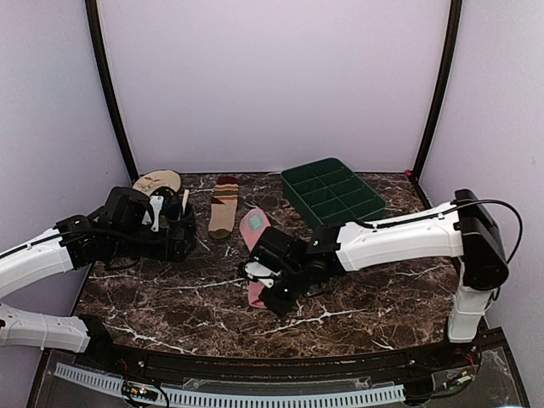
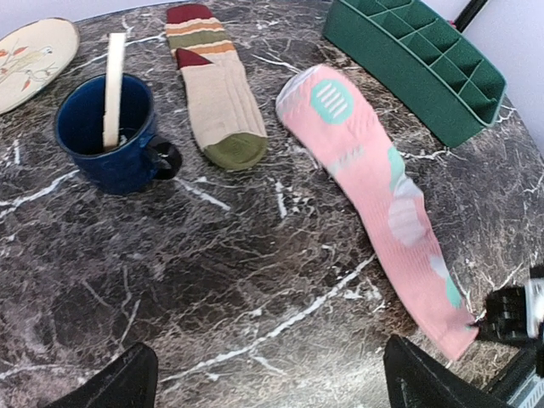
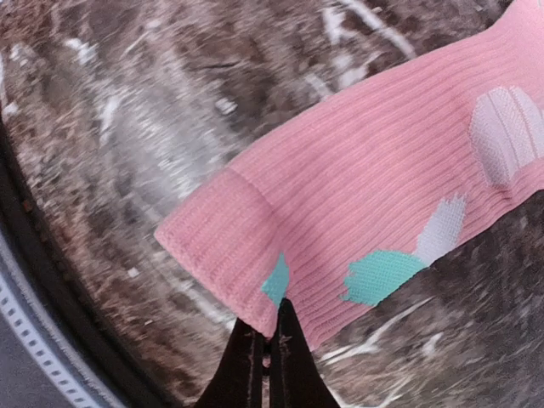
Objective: Roll the socks
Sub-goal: Move the sock to the center of the board, then fold the sock at the center of the board.
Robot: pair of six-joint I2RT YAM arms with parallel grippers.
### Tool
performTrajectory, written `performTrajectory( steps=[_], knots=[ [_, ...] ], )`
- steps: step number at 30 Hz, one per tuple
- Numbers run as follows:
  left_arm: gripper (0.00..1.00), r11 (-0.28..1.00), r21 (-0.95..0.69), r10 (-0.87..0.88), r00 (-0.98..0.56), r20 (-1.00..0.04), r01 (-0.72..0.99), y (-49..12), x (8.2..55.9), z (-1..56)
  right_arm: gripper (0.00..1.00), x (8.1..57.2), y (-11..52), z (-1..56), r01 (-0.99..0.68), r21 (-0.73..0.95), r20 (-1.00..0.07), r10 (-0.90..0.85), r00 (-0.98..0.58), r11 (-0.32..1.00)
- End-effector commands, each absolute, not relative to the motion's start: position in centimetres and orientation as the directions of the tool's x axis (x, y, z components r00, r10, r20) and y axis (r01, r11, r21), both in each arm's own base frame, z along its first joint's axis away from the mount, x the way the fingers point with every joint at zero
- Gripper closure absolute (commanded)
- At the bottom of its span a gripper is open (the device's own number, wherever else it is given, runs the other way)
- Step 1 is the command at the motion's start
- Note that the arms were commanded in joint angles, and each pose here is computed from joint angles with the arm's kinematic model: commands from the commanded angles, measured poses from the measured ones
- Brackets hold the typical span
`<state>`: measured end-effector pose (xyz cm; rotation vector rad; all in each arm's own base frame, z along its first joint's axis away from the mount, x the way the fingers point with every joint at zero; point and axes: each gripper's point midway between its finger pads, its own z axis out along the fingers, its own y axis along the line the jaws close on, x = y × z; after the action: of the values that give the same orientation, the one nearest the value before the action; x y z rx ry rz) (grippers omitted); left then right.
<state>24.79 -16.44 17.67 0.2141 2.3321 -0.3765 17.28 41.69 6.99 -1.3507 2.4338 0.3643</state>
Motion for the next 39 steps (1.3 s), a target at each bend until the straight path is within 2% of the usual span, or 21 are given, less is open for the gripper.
performTrajectory(
  steps=[1,7,13,22,39],
  knots=[
    [0.05,0.894,-0.261,0.064,-0.683,-0.728,0.363,-20.8,25.6,17.9,1.00,11.7,41.5,8.5,-0.797,0.196,-0.397,-0.697,-0.597,0.571],
    [0.05,0.838,-0.227,0.181,-0.645,-0.742,0.496,-27.6,26.6,17.7,1.00,6.4,41.6,10.0,-0.770,0.291,-0.398,-0.660,-0.637,0.568],
    [0.05,0.828,-0.244,0.204,-0.677,-0.707,0.505,-30.9,27.9,14.8,1.00,3.8,41.4,11.3,-0.758,0.326,-0.396,-0.647,-0.652,0.565],
    [0.10,0.846,-0.232,0.238,-0.729,-0.642,0.480,-31.2,28.0,10.2,1.00,3.0,40.6,15.4,-0.732,0.384,-0.431,-0.591,-0.681,0.563],
    [0.16,0.902,-0.145,0.243,-0.754,-0.610,0.407,-29.7,28.9,6.2,1.00,2.1,39.1,16.3,-0.725,0.398,-0.388,-0.612,-0.689,0.563]
  ],
)
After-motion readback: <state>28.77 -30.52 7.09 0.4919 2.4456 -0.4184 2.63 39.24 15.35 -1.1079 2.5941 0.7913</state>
